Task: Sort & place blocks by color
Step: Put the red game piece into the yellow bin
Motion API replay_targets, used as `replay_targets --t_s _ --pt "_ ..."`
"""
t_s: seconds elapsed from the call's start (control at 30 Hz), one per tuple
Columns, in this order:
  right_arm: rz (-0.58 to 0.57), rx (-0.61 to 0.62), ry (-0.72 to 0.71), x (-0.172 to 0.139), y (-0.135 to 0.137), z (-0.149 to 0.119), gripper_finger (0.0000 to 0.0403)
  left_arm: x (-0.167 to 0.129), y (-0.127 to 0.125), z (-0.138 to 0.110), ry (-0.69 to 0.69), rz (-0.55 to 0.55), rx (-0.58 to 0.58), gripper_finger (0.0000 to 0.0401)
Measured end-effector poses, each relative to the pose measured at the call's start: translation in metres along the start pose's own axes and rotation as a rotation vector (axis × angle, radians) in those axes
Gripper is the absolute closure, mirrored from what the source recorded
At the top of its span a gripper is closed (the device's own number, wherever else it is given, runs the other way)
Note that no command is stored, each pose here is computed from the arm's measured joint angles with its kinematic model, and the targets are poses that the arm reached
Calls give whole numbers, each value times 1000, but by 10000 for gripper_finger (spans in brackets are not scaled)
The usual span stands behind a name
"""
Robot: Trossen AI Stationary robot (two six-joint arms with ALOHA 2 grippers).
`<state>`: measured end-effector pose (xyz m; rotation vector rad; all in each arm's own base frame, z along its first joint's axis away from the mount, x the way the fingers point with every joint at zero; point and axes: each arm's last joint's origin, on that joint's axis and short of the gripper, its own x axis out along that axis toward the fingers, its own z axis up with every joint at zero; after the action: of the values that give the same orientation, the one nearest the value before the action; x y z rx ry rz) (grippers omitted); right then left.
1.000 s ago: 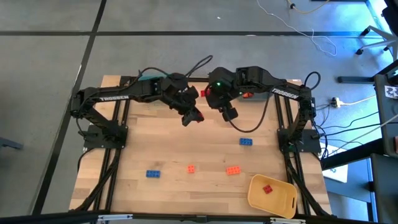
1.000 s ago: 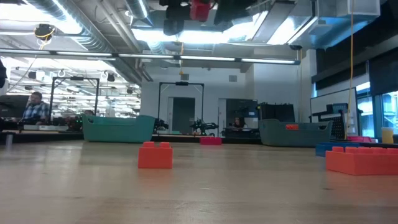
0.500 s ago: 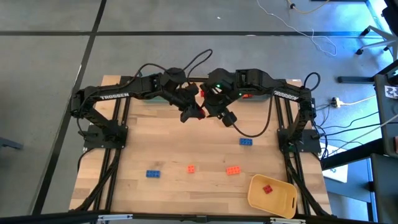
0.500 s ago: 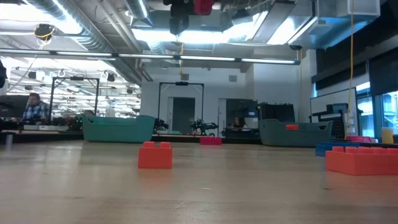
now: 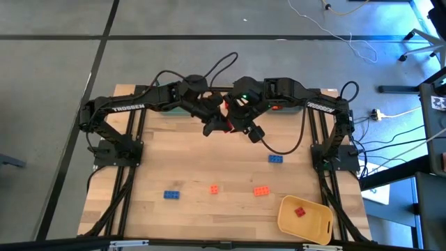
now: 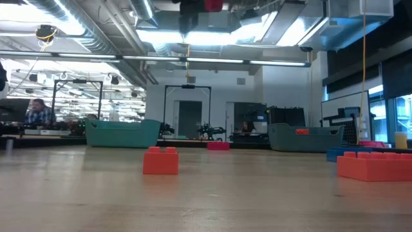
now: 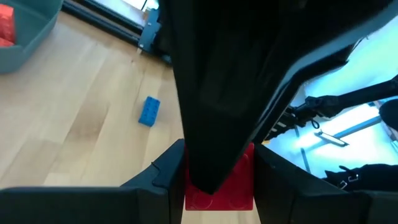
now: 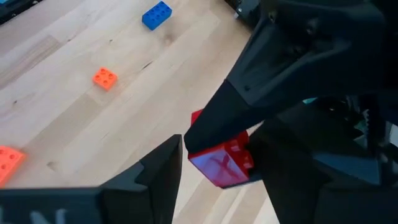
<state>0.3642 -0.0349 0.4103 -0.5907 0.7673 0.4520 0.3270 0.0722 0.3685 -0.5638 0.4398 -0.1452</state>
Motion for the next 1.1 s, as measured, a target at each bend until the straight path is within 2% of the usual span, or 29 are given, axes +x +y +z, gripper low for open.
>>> replay_targets --t_s 0.43,0.83,1.1 --pt "-4 -1 -8 0 -1 1 200 1 -3 2 -17 -42 0 272" --pt "-5 -9 -9 -1 -1 1 245 1 -4 3 -22 -53 3 272" --pt "-5 -11 -10 -1 0 1 250 1 -4 4 -26 -56 5 272"
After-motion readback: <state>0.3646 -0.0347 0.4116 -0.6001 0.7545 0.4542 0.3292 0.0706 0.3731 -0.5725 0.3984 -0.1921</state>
